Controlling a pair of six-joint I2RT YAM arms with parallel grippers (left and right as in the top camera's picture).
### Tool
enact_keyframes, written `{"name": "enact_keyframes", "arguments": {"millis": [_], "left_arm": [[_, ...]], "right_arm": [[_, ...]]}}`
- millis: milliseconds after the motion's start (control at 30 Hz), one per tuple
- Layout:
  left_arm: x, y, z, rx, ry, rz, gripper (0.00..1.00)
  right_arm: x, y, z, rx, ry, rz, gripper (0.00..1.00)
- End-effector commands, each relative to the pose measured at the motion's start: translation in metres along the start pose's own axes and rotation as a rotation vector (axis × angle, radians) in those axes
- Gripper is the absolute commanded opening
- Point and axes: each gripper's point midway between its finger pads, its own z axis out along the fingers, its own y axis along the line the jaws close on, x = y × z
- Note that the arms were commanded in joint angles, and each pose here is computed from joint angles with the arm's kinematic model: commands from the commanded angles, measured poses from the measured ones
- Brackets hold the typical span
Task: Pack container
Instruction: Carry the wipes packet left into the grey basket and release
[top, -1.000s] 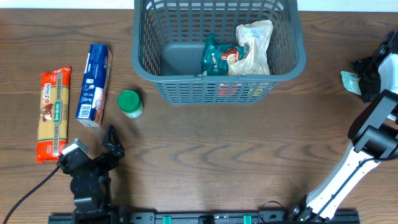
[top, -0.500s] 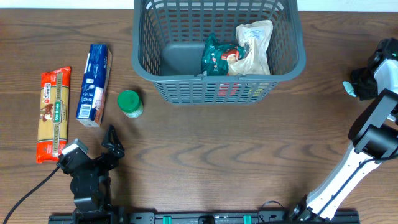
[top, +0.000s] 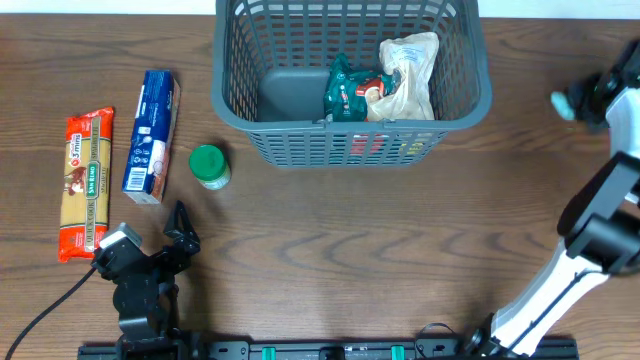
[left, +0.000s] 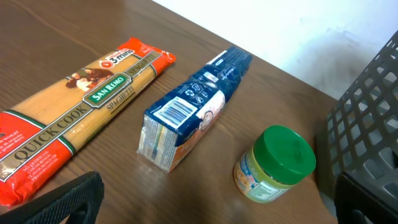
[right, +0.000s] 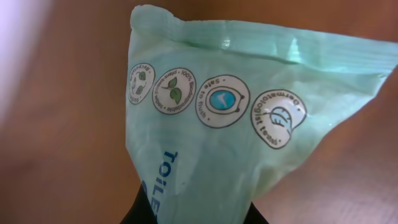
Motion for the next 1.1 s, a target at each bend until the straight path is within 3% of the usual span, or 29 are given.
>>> {"name": "enact_keyframes", "arguments": {"millis": [0,200,400,633,1000,1033,1067], "left_arm": [[0.008,0.005,0.003,-0.016,0.015,-0.003,0.99],[0.008,0.005,0.003,-0.016,0.015,-0.003,0.98],[0.008,0.005,0.003,-0.016,0.015,-0.003,0.98],[0.008,0.005,0.003,-0.016,0.015,-0.003,0.98],[0.008,0.005,0.003,-0.016,0.015,-0.003,0.99],[0.008,0.005,0.003,-0.016,0.015,-0.003,0.99],[0.008,0.005,0.003,-0.016,0.015,-0.003,0.99]], "right_arm": [[-0.012,0.094,-0.107,-0.334,-0.084,-0.223,0.01],[0.019,0.175,-0.24,-0.574,-0.252,-0.531,0.01],[0.105,0.229,-0.318,-0.736,-0.276,-0.813,0.02],[0.186,0.226,-0.296,-0.645,-0.061,-0.91,0.01],[0.229,0.189,-0.22,-0.399,0.18,-0.94,0.02],[0.231,0.187,-0.217,-0.393,0.192,-0.941,0.17],[0.234,0.186,-0.216,-0.396,0.204,-0.942,0.51]]}}
